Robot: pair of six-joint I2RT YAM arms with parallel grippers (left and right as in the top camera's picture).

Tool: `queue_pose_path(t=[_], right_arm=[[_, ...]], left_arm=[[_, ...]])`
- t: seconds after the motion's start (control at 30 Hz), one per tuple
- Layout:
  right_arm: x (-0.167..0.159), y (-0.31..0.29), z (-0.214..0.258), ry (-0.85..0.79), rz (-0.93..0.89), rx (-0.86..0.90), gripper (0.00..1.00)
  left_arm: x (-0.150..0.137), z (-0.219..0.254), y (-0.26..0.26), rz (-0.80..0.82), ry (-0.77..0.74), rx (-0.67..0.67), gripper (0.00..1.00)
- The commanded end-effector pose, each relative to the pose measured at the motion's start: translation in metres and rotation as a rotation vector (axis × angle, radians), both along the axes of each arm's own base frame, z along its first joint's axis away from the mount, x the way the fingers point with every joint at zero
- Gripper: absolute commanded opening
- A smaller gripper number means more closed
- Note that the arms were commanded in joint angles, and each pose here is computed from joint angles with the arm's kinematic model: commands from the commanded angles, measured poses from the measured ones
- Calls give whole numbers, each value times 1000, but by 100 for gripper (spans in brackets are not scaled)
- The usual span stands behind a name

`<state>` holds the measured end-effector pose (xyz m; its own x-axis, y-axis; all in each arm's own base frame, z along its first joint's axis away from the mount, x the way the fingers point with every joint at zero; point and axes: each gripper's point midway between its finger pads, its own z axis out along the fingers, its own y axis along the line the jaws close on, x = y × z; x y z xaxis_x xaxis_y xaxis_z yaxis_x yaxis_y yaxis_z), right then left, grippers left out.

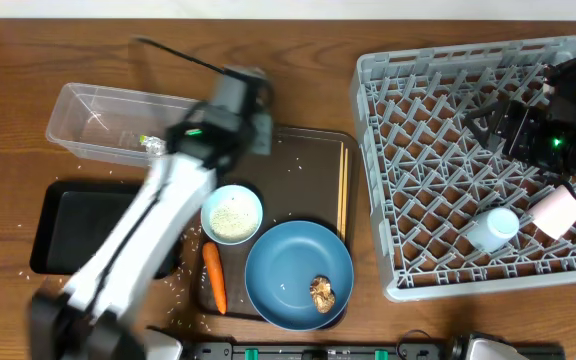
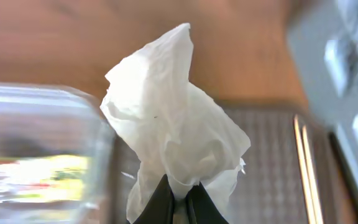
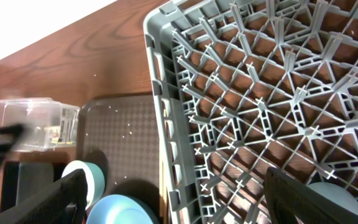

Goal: Sort waste into correct bins and load items into the dishwasher rack
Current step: 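Drop the tissue into the clear plastic container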

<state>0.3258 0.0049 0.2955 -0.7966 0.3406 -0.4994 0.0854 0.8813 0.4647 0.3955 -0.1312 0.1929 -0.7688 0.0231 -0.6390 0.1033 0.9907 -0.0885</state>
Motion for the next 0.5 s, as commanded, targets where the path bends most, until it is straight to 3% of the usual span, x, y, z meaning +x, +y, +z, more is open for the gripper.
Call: queue_pose_path(t=[0.0,0.13,0.33,0.4,0.47], right_arm=[[1,2,-4,13,1,6,84],[1,2,-4,13,1,6,84],[0,2,-5,19,1,8,84],[-2,2,-6,28,1,10,84],[-3,2,-6,32,1,11,84]], left_arm=[[9,20,60,177,-52,37,6],[20,-4,108,298,11,31,6],[30,-58,119,274,152,-23,8],[32,-66,121,285,166,-26,52],[32,-64,121,285,165,-26,65]])
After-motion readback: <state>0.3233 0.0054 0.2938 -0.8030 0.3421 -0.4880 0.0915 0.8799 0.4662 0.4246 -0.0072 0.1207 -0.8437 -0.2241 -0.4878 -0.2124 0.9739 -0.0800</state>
